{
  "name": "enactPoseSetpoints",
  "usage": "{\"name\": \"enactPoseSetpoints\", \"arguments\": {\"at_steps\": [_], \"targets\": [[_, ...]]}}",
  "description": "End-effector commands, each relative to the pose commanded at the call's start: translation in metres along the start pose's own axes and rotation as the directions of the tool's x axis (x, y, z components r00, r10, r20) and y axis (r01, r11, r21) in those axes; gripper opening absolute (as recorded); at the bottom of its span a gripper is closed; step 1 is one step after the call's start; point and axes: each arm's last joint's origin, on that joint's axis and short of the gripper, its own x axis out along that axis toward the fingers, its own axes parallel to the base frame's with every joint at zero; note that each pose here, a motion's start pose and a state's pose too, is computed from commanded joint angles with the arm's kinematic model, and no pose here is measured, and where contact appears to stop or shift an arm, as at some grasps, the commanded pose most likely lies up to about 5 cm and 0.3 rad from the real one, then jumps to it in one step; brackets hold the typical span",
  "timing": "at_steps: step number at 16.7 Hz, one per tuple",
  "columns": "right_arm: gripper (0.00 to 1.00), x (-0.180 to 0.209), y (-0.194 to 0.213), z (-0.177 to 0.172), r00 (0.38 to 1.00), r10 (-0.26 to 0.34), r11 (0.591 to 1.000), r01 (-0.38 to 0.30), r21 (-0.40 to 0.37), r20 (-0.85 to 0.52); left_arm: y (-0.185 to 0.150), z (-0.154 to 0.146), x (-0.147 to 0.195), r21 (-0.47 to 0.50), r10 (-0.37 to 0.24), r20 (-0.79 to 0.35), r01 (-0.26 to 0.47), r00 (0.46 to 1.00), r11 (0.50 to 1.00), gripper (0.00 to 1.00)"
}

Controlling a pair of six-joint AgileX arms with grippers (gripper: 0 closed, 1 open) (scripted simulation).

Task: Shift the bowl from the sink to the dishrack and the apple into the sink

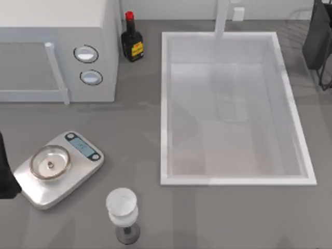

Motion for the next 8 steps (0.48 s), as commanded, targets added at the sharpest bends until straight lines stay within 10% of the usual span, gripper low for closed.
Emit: {"name": "enactPoseSetpoints", "arguments": {"at_steps": [8], "targets": [[0.00, -0.047, -0.071, 0.023, 0.944, -0.136, 0.949, 0.211, -0.233, 0.302, 0.000, 0.000, 0.000, 0.000, 0.000, 0.000, 0.000, 1.000, 1.000, 1.00]]}}
